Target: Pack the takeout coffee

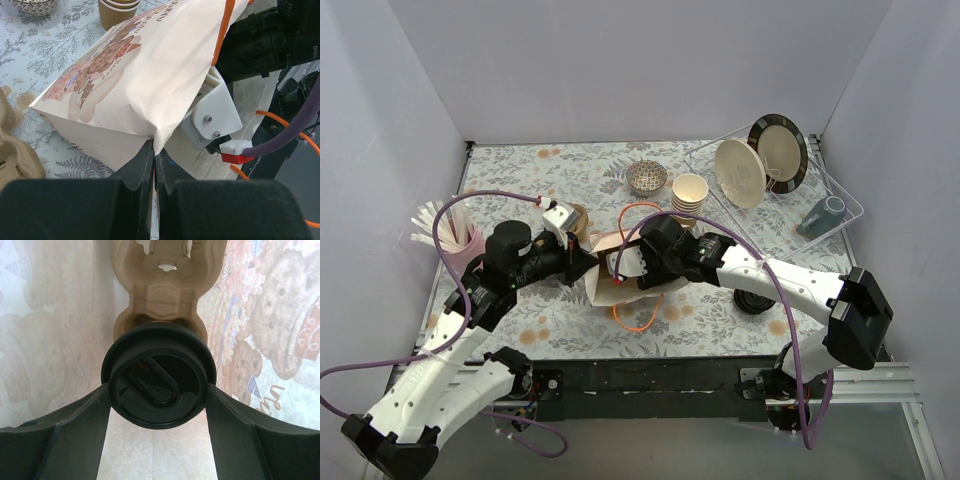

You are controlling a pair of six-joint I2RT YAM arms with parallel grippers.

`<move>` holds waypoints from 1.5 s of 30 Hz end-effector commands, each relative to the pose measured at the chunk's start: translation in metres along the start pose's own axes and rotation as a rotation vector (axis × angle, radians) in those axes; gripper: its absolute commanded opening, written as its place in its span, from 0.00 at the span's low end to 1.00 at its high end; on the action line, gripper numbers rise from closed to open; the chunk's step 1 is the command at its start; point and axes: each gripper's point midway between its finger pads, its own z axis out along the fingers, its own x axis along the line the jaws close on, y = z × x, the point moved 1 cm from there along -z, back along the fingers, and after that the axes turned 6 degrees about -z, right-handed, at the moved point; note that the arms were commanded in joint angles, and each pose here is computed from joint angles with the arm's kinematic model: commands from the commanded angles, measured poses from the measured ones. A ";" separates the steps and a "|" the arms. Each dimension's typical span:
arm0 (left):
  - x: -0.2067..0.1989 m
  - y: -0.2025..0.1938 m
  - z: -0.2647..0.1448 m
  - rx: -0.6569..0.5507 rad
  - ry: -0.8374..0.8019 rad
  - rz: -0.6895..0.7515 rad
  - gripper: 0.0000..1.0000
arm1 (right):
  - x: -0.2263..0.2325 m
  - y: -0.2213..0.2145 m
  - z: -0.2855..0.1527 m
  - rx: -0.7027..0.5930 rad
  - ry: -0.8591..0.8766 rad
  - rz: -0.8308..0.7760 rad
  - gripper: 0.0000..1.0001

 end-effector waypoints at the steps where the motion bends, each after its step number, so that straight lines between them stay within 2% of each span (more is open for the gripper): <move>1: -0.003 0.007 0.000 -0.021 -0.019 0.019 0.00 | -0.021 0.003 -0.005 -0.011 -0.082 -0.008 0.14; 13: -0.005 0.014 0.000 -0.042 -0.016 -0.015 0.00 | -0.016 0.001 0.007 0.004 -0.067 -0.045 0.13; 30: 0.000 0.011 0.006 -0.022 0.025 -0.118 0.00 | -0.026 0.007 0.029 -0.069 -0.087 -0.034 0.13; 35: 0.004 0.007 0.007 -0.008 0.051 -0.138 0.00 | -0.024 0.007 0.032 -0.086 -0.096 -0.019 0.08; 45: 0.008 0.014 0.008 -0.018 0.088 -0.190 0.00 | -0.014 0.003 0.034 -0.112 -0.108 0.004 0.11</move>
